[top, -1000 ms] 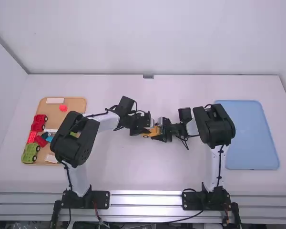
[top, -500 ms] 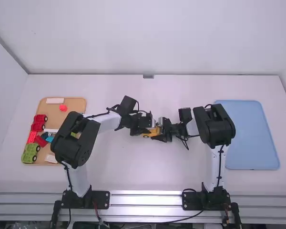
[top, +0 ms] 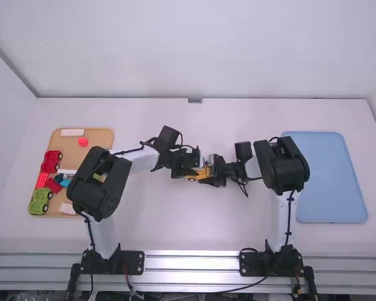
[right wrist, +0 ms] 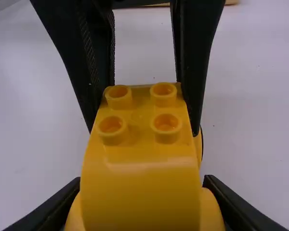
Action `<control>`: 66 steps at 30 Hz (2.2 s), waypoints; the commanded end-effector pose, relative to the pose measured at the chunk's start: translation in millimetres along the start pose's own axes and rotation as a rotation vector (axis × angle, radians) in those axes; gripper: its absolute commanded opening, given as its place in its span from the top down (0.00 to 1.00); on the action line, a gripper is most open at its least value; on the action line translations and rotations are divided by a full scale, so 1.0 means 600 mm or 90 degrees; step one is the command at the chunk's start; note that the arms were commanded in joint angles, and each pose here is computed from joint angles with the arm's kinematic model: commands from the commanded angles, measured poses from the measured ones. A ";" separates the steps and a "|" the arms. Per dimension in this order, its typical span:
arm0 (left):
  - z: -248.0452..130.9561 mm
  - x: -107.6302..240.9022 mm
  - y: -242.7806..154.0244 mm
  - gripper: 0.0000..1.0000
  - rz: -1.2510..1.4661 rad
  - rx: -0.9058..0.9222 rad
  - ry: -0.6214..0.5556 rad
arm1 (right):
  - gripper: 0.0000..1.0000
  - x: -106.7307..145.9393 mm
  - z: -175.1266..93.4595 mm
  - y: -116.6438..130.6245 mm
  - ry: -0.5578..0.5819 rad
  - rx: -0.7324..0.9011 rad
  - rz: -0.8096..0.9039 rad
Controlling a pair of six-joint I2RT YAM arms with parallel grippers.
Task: Assemble lego blocks to make yellow taxi
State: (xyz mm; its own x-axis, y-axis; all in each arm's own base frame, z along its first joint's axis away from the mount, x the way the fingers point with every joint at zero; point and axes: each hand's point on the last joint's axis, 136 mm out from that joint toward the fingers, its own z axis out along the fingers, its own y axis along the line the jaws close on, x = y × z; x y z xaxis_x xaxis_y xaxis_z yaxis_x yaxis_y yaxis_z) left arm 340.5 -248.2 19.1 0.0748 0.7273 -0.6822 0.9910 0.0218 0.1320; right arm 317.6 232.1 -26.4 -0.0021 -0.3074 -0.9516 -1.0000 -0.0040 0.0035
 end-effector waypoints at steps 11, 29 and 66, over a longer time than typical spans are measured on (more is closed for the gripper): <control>-0.004 0.046 -0.015 0.60 -0.012 0.032 -0.007 | 0.51 0.012 0.007 0.005 0.015 -0.003 0.031; -0.218 0.017 0.053 0.01 -0.075 -0.098 -0.117 | 0.49 -0.005 -0.053 -0.040 0.103 0.088 0.055; -0.375 0.257 0.196 0.01 -0.695 -0.720 -0.046 | 0.39 0.164 -0.726 -0.106 0.204 0.936 0.570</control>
State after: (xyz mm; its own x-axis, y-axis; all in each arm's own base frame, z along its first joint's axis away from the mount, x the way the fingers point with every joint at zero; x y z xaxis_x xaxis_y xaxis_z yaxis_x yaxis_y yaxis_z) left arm 444.6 7.0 89.6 -0.5473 0.0995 -0.8310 0.1166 0.9923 0.0420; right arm 383.4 -210.2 20.5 -0.6880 0.0472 -0.7242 0.0950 0.9952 -0.0254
